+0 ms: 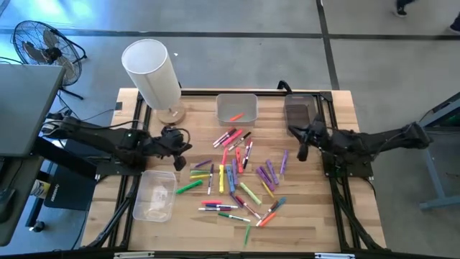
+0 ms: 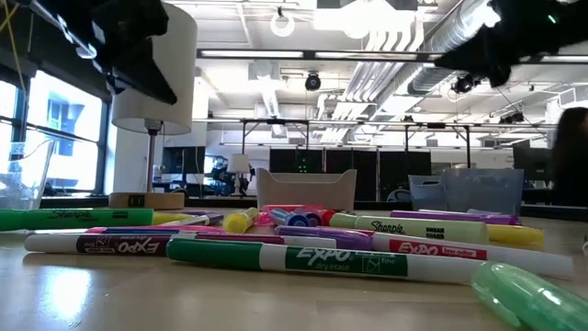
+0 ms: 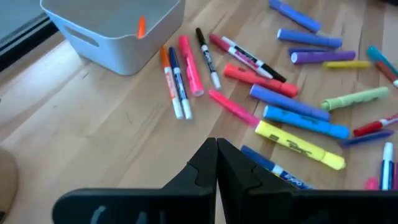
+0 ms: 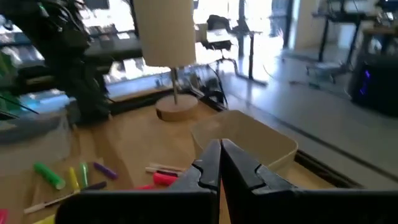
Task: Pick & Place Markers
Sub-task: Put the light blue highlighter pen into the black bin
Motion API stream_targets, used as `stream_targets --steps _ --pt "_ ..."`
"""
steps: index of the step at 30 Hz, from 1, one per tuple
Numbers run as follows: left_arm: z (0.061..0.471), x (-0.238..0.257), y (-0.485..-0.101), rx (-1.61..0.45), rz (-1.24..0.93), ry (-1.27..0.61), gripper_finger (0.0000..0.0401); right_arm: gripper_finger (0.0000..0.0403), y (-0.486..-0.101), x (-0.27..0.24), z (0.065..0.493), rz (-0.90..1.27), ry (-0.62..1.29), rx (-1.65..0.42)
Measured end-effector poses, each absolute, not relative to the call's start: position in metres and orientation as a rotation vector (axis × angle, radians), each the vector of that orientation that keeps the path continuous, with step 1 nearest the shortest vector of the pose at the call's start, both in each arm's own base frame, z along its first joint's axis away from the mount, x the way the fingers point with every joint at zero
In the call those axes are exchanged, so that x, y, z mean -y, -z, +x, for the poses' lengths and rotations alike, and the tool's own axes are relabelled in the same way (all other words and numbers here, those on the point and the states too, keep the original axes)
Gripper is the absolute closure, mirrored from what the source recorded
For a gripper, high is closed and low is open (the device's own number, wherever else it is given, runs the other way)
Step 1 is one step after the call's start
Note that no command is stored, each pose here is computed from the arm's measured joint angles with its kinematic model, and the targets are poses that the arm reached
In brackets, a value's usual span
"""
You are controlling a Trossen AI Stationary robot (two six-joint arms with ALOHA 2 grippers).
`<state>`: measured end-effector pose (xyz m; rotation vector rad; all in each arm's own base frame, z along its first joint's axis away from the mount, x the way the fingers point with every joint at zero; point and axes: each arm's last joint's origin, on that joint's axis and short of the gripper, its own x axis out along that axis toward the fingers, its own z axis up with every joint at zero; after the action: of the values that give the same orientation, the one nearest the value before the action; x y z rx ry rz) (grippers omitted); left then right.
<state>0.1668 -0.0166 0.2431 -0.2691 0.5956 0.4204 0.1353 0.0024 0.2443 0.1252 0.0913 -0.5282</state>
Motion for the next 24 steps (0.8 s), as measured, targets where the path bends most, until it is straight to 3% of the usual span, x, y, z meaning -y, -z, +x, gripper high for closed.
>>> stream_targets --steps 10,18,24 --pt "0.159 0.001 -0.235 -0.578 -0.259 -0.291 0.0401 0.0402 -0.295 0.001 0.2 0.47 0.819 -0.585" --pt "0.162 -0.004 -0.24 -0.549 -0.246 -0.212 0.0401 0.0403 -0.281 0.002 0.228 0.841 1.156 -0.932" --pt "0.162 -0.002 -0.239 -0.559 -0.26 -0.163 0.0401 0.0402 -0.248 -0.01 0.234 0.953 1.281 -0.985"
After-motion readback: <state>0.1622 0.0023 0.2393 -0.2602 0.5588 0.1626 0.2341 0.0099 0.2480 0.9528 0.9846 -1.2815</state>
